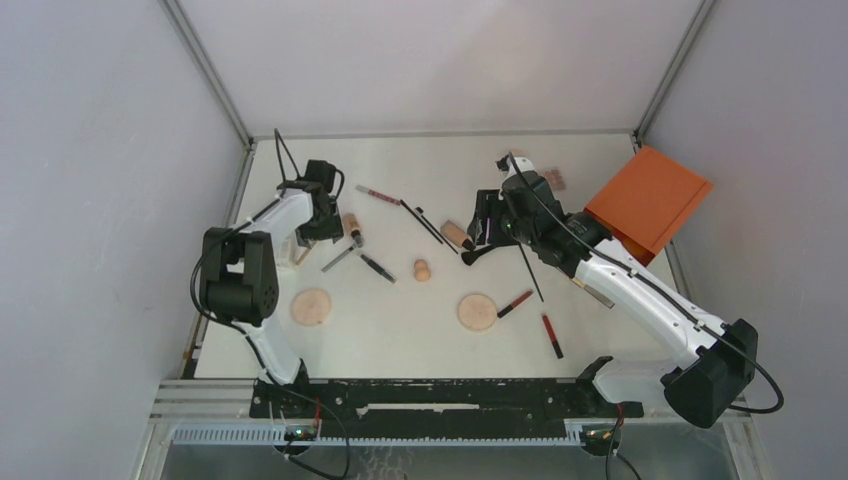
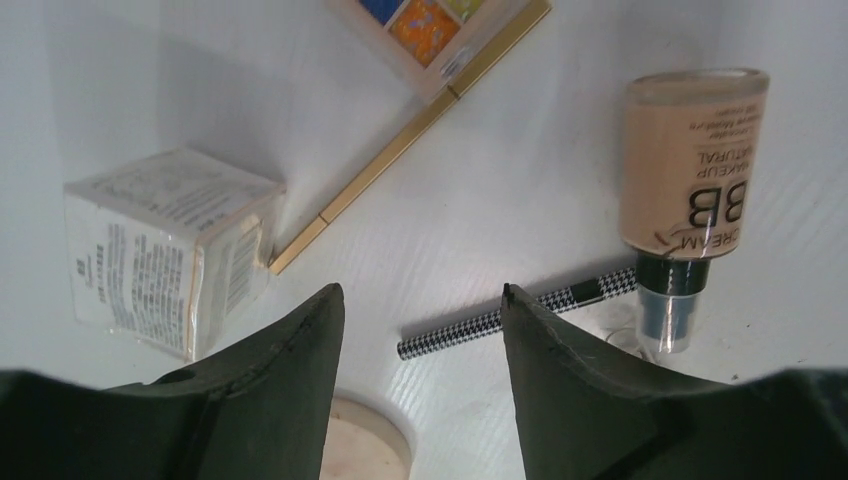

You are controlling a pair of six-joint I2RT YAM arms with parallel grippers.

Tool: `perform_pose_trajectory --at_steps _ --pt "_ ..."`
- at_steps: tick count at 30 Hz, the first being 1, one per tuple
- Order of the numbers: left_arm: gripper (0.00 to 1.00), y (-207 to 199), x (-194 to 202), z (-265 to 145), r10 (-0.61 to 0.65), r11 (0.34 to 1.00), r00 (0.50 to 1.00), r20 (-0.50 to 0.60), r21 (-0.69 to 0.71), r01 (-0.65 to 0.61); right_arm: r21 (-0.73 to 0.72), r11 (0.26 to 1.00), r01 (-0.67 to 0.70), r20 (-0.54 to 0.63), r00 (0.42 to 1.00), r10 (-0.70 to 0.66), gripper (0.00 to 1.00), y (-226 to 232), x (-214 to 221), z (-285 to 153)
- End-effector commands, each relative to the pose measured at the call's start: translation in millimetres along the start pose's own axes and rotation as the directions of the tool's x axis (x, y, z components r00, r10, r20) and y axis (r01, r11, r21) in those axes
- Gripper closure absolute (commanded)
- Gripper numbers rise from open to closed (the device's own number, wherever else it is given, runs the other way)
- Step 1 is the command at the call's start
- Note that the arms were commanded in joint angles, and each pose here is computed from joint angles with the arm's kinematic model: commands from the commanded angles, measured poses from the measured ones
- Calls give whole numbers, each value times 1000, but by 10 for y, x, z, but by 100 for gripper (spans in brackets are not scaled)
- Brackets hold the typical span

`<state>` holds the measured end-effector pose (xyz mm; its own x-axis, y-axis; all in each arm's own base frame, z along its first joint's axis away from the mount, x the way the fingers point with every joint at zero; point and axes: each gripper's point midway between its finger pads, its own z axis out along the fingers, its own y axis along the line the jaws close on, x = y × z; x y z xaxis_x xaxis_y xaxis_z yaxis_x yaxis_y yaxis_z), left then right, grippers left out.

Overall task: Organize the makeup
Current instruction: Pick up the makeup from the center of the board.

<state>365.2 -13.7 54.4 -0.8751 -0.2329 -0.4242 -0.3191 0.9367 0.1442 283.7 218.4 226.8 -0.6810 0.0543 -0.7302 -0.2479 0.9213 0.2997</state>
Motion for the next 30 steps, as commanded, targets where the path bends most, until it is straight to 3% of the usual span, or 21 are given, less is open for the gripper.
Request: perform_pose_trajectory --at_steps 1,12,16,20,24,30 --pt "36 -33 -340 -67 32 998 999 36 60 -34 -47 999 -26 27 999 28 34 94 -86 29" --pt "35 -12 -388 311 141 978 989 -37 157 -133 -34 998 -47 8 999 47 34 47 -52 56" --pt "47 -61 -342 384 164 971 984 -66 184 -150 -40 997 -63 12 998 63 34 52 -76 63" --pt "47 -85 -360 400 170 961 982 -86 234 -146 -38 997 -72 14 997 73 34 48 -79 51" --pt "53 -180 -313 401 141 950 980 -139 299 -94 -27 997 -70 12 997 71 34 24 -70 46" --pt "61 -61 -93 354 111 974 976 -190 217 -68 -21 997 -74 15 997 75 35 9 -76 57"
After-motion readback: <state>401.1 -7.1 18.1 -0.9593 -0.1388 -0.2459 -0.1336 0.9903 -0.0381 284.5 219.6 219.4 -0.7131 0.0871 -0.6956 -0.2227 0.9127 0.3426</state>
